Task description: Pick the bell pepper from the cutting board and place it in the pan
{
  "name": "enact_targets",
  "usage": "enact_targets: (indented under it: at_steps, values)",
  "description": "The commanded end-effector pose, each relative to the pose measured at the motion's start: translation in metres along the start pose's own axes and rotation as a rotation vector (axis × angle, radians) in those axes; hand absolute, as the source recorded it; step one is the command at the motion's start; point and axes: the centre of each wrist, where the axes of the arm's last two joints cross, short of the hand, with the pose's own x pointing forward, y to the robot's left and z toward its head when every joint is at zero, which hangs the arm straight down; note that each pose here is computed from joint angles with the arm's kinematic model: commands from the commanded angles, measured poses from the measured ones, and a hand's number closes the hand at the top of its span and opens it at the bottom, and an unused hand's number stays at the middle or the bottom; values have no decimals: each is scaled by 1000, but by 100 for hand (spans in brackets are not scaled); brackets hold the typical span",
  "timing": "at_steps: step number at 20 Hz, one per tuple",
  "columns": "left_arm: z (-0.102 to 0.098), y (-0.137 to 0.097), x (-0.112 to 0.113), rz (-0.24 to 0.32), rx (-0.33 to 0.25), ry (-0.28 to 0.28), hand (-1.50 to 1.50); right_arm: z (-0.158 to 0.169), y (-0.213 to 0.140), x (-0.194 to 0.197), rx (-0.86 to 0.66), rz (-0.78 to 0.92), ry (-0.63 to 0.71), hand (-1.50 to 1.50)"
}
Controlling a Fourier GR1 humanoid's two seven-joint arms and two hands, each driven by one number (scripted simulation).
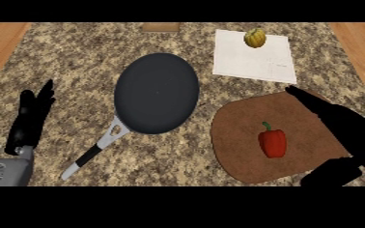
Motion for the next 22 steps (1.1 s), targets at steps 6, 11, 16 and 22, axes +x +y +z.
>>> enact_targets:
  at_steps: [6,11,16,22]
  values:
    - [-8,8,-9,2,16,8,0,-21,40,-8,19,83,65,-150]
    - [-6,14,15,7,7,29,0,-12,44,-10,47,88,69,-150]
    - [-9,-1,4,10,18,-11,0,-11,45,-39,49,92,55,-150]
    - [3,10,15,21,3,-2,0,-35,43,-26,50,79,60,-150]
